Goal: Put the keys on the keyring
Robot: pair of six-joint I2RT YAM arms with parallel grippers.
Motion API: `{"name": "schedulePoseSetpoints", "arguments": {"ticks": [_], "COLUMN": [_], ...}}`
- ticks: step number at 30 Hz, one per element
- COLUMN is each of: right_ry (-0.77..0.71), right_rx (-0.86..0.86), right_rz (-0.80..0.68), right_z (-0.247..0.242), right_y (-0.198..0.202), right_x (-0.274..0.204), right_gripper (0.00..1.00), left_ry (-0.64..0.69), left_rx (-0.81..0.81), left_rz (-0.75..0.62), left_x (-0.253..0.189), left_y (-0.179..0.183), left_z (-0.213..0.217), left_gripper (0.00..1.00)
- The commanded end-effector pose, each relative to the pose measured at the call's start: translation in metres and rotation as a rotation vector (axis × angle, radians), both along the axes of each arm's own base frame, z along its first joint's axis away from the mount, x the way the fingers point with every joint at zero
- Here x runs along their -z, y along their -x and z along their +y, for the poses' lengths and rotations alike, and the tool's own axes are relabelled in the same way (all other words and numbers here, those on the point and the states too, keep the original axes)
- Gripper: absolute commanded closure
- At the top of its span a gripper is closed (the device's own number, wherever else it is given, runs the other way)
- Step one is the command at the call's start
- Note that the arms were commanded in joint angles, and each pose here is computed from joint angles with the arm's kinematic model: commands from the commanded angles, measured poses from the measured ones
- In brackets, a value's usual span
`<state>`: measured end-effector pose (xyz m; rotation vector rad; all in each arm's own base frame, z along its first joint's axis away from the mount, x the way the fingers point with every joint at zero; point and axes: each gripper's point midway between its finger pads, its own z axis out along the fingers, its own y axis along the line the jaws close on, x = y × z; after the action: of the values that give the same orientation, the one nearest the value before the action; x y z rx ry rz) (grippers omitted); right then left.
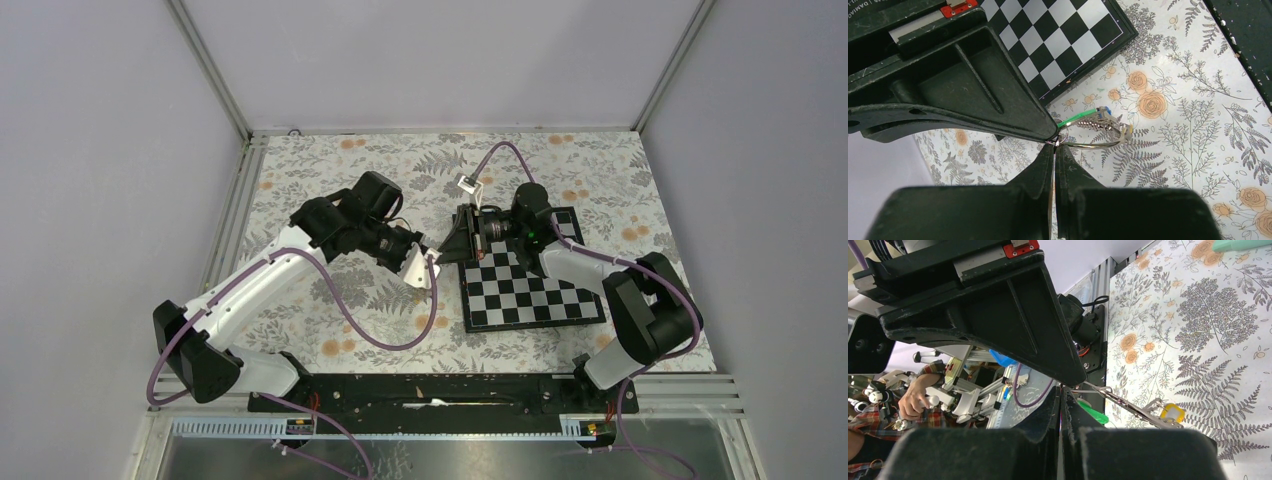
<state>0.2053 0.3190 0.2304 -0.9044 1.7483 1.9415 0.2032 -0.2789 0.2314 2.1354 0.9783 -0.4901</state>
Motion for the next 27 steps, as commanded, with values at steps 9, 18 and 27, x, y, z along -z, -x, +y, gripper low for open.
{"name": "schedulePoseSetpoints", "arguments": {"ticks": [9, 18, 27], "right_ry": [-0.026, 0.053, 0.005], "right_rx": [-0.014, 0.118, 0.097], "right_rz": [-0.093, -0.115, -0.142], "right_z": [0.006, -0.010, -0.013], "right_y": [0.001, -0.028, -0.020], "right_x": [-0.010, 0.005, -0.011], "right_gripper": [1.00, 1.00, 1.00], "left_ry": [0.064, 0.117, 0.094], "left_rx": [0.008, -0.033, -0.083], "left_rz": [-0.055, -0.004, -0.017], "left_x": [-0.015, -0.025, -0.016], "left_y": [-0.004, -0.005, -0.016], "left_z": [-0.011, -0.005, -0.002], "left_gripper": [1.00, 1.00, 1.00]}}
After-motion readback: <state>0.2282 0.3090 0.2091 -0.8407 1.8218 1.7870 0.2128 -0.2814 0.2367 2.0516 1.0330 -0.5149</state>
